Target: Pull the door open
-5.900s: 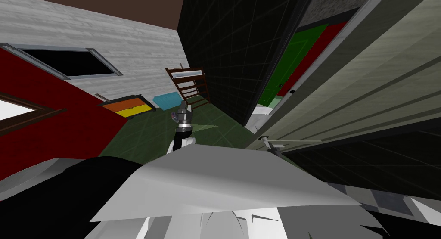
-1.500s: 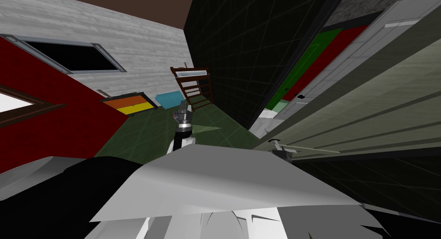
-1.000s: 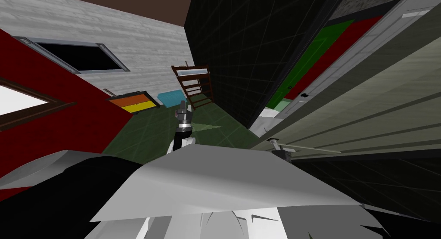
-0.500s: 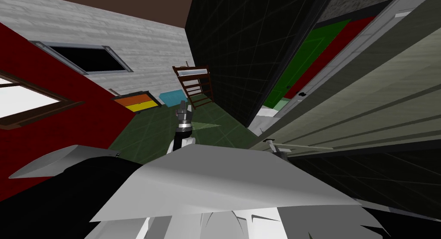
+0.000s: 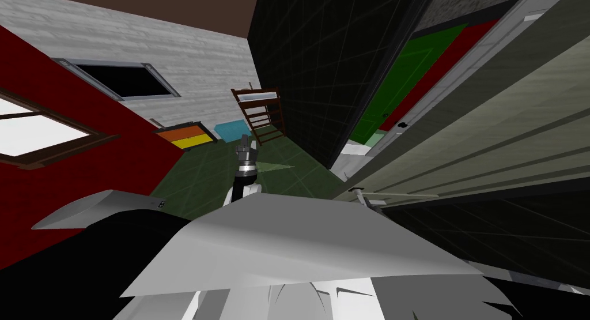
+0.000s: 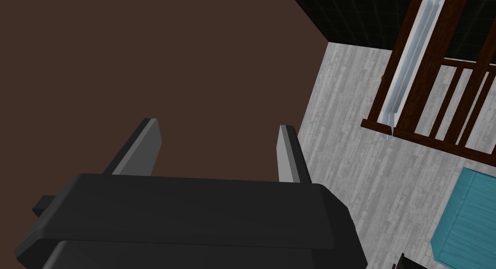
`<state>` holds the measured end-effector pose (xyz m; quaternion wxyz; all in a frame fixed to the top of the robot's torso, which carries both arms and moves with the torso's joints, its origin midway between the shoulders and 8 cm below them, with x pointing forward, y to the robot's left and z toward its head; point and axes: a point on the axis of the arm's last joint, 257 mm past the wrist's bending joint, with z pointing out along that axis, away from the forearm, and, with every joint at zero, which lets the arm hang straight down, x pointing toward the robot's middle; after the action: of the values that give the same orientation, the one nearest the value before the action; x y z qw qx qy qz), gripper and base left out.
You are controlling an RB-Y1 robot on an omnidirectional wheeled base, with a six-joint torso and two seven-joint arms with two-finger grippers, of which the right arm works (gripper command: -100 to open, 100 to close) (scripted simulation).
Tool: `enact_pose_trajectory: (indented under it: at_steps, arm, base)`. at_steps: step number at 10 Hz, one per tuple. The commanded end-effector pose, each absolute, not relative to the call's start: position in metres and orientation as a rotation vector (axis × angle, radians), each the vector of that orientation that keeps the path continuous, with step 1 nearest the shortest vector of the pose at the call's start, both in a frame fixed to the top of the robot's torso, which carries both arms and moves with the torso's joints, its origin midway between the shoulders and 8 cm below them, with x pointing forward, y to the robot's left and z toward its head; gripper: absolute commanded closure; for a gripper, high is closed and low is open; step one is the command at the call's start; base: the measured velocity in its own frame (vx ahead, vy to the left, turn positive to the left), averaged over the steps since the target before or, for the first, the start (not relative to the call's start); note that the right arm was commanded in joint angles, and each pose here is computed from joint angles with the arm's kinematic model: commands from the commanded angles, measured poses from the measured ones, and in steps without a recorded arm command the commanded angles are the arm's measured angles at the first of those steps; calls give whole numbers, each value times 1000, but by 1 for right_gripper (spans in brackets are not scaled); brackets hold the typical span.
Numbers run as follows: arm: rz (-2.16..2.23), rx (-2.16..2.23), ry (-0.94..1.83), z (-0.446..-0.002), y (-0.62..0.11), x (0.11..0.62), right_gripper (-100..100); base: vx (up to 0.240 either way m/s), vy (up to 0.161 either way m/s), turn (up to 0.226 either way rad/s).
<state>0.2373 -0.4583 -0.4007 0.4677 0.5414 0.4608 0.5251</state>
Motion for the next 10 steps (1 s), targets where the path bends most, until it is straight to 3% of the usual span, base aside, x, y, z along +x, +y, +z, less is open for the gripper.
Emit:
enact_pose_trajectory:
  at_steps: [1, 7, 10]
  arm:
    - [1285, 1304, 1159, -398, -454, 232, 100]
    - [1316, 1145, 1310, -393, -420, 212, 100]
    - [1337, 1142, 1330, -396, -409, 208, 100]
  base:
    - [-66, -67, 18]
    - [-62, -81, 13]
    - [9, 22, -10]
